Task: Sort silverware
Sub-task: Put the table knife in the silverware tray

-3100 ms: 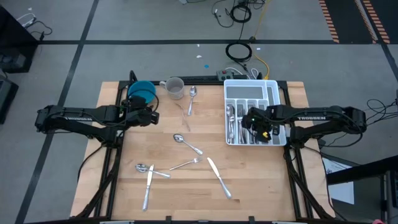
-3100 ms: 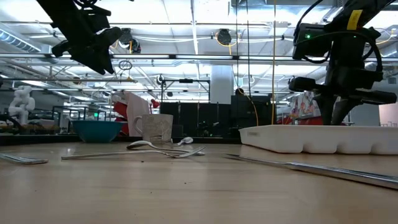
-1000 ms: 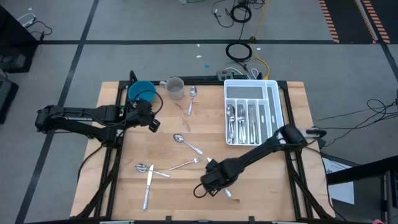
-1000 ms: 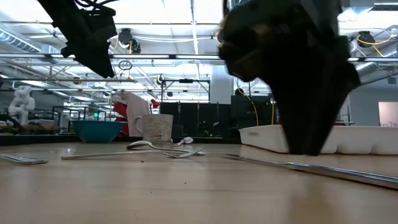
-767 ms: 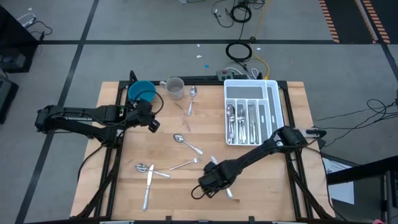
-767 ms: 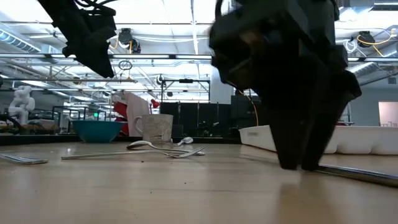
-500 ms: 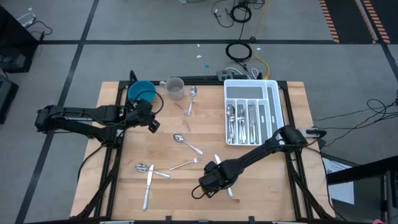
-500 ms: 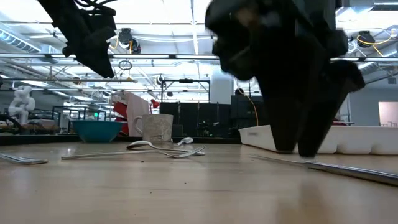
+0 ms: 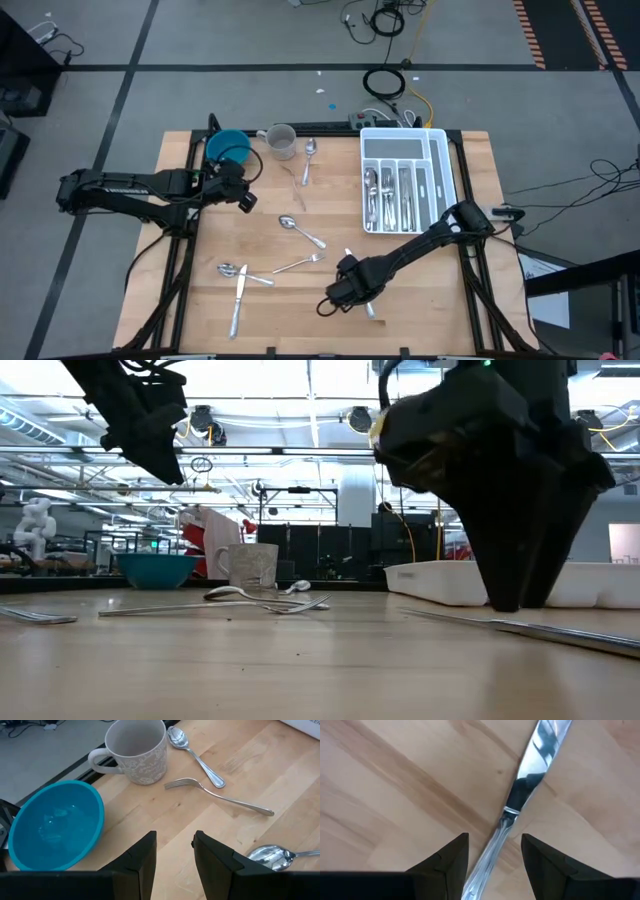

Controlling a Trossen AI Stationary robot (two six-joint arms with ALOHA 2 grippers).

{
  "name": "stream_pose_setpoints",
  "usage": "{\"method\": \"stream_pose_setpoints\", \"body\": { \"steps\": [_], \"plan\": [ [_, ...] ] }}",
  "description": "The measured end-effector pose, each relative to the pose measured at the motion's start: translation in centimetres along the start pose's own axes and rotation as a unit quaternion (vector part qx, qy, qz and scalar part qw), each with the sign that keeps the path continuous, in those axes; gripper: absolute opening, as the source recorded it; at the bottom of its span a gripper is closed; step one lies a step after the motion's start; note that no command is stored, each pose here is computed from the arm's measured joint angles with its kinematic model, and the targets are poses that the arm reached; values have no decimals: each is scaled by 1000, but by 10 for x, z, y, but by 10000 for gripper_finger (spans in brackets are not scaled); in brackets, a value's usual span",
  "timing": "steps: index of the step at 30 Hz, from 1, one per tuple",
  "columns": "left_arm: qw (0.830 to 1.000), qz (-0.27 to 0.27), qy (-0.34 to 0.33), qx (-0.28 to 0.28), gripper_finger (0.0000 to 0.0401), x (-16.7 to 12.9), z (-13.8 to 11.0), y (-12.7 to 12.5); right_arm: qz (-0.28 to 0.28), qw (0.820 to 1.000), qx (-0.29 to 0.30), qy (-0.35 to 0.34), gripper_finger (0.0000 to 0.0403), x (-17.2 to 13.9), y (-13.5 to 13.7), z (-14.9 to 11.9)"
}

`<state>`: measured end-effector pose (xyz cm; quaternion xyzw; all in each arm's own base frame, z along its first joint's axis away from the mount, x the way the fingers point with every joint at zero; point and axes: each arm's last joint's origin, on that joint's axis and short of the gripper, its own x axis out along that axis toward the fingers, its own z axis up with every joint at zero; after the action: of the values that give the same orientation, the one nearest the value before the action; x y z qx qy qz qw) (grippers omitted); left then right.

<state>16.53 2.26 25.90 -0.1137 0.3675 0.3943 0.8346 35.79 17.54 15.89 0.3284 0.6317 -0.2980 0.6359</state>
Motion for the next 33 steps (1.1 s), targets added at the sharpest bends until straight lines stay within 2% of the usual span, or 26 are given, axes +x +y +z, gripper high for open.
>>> {"method": "stream_pose_setpoints", "body": {
  "steps": [6, 10, 14, 20, 33],
  "plan": [
    [1000, 3, -2, 0, 136, 0, 0, 0, 11, 1000, 4, 0, 171, 15, -4, 0],
    [1000, 7, -5, -1, 136, 0, 0, 0, 16, 999, 31, 26, 159, 26, -12, -1],
    [1000, 8, -5, -1, 136, 0, 0, 0, 25, 996, 51, 64, 113, 37, -19, 0],
    [1000, 8, -5, 0, 136, 0, 0, 1, 30, 995, 45, 87, 14, 38, -21, 4],
    [1000, 16, -11, -2, 136, 0, 1, 1, 29, 997, 4, 70, 1, 9, -3, 8]
  ]
}}
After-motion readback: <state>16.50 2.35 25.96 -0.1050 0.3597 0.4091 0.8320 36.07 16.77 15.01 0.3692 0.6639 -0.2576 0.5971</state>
